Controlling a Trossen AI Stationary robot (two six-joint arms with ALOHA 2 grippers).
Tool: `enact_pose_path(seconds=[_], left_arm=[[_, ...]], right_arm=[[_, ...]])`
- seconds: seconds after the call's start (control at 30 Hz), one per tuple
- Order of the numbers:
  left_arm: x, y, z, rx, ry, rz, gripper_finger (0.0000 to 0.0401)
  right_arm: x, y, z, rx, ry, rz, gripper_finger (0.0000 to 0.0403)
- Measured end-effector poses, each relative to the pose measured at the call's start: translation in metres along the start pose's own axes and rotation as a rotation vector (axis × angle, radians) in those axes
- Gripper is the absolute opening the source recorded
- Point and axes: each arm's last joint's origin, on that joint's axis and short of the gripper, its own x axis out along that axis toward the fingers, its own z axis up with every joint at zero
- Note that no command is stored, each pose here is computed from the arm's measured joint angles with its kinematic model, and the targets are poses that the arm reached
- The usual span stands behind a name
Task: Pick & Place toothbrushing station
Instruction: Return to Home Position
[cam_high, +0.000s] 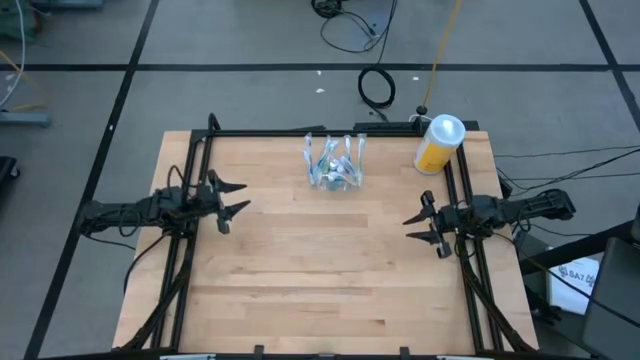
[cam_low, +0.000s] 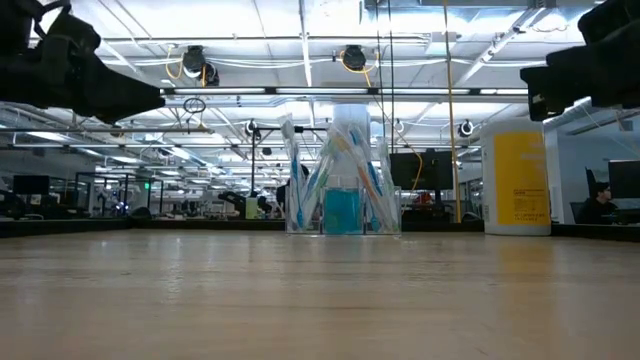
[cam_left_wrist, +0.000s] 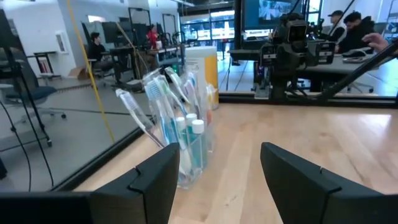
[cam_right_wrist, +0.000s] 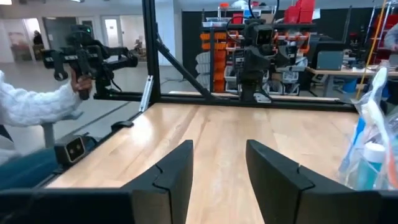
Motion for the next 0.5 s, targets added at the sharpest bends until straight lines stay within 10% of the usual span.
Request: enact_pose_path(seconds=[0.5], left_arm=[[0.0001, -0.0001, -0.0003, -0.027, 0.003, -0.003, 0.0232]], right_arm=[[0.0006, -0.004, 0.0001, -0.076, -0.008, -0.134, 0.0139]])
